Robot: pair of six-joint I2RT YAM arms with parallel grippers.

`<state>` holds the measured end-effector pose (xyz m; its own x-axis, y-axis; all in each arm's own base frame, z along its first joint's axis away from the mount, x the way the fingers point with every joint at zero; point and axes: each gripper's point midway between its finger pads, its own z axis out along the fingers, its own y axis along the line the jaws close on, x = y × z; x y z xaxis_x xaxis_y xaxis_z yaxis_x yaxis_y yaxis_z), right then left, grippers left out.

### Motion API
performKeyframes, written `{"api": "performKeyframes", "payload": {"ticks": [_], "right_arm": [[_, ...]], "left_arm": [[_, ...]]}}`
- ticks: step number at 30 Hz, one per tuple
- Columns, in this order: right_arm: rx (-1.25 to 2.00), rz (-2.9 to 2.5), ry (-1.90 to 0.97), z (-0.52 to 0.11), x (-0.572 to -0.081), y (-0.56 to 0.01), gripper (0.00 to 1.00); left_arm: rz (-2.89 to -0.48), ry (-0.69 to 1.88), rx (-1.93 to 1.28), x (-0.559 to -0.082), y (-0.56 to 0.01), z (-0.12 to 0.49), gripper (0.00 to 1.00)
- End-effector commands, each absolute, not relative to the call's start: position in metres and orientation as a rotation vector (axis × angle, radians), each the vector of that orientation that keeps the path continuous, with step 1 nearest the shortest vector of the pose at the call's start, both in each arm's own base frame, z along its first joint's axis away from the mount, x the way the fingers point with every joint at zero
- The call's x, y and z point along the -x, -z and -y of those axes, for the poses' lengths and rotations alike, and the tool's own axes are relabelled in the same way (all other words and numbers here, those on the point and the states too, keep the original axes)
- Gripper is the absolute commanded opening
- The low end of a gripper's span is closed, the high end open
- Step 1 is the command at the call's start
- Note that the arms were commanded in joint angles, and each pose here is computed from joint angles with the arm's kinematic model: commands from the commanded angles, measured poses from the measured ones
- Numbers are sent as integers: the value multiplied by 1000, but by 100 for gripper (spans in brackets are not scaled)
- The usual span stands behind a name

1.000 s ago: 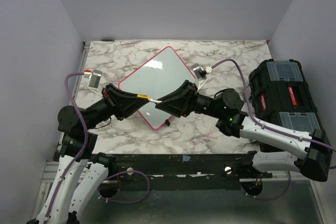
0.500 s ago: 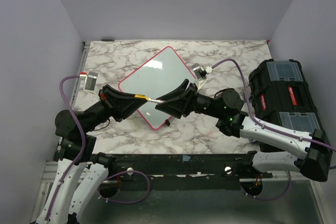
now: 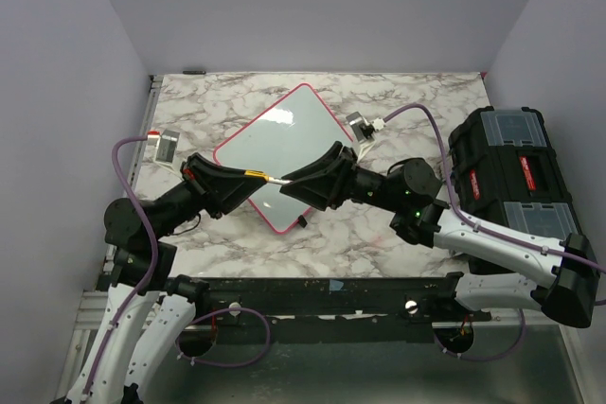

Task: Write a sentence on the whiteboard
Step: Open the whiteboard marker at the center of the board.

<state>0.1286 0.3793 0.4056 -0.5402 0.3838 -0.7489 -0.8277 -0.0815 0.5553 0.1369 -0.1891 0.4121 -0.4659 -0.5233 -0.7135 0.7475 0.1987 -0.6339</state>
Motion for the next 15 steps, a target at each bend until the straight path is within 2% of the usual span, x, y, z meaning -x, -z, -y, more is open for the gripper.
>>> {"api": "performKeyframes", "payload": {"ticks": [1,15], "right_arm": [[550,-1249,-1765,-374,-124,-425,37],[559,-1252,-1768,-378,-125,-423,35]], "left_arm": [[-1383,1503,-226,-141,-414,189,0],[-1380,1508,-225,-147,-413,191,0]]}}
